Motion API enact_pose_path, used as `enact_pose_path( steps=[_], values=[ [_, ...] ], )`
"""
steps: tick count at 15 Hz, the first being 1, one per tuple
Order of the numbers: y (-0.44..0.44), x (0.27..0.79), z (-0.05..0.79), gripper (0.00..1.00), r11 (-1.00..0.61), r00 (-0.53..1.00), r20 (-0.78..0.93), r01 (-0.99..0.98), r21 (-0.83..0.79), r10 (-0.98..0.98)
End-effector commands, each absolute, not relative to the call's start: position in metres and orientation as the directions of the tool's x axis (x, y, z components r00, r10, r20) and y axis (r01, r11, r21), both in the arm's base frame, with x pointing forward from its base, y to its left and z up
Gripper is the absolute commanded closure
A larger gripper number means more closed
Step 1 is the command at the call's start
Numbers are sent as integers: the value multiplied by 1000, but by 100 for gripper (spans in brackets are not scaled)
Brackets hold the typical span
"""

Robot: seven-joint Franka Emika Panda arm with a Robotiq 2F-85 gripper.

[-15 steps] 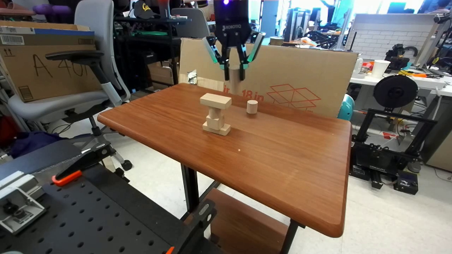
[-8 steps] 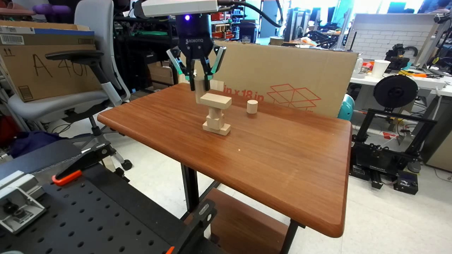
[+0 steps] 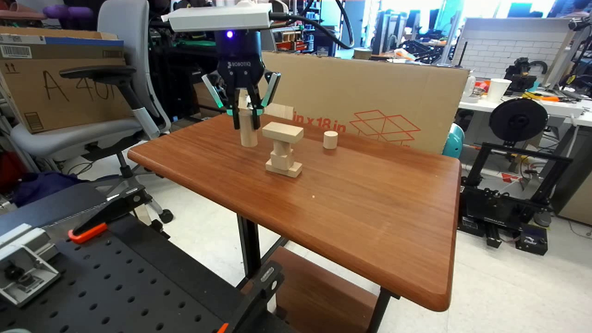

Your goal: Move the large wooden cylinder to the left.

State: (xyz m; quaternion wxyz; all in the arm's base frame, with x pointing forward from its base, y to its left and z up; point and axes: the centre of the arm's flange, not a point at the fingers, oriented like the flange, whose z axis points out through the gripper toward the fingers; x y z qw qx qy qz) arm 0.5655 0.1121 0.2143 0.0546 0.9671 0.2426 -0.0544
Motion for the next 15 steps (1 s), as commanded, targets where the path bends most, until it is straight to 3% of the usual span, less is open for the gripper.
enact_pose_path(
  steps=[1,15],
  values=[
    [113,556,221,90,-862,860,-148,502,69,489],
    [112,548,218,90,-852,835,-240,521,53,496]
  ],
)
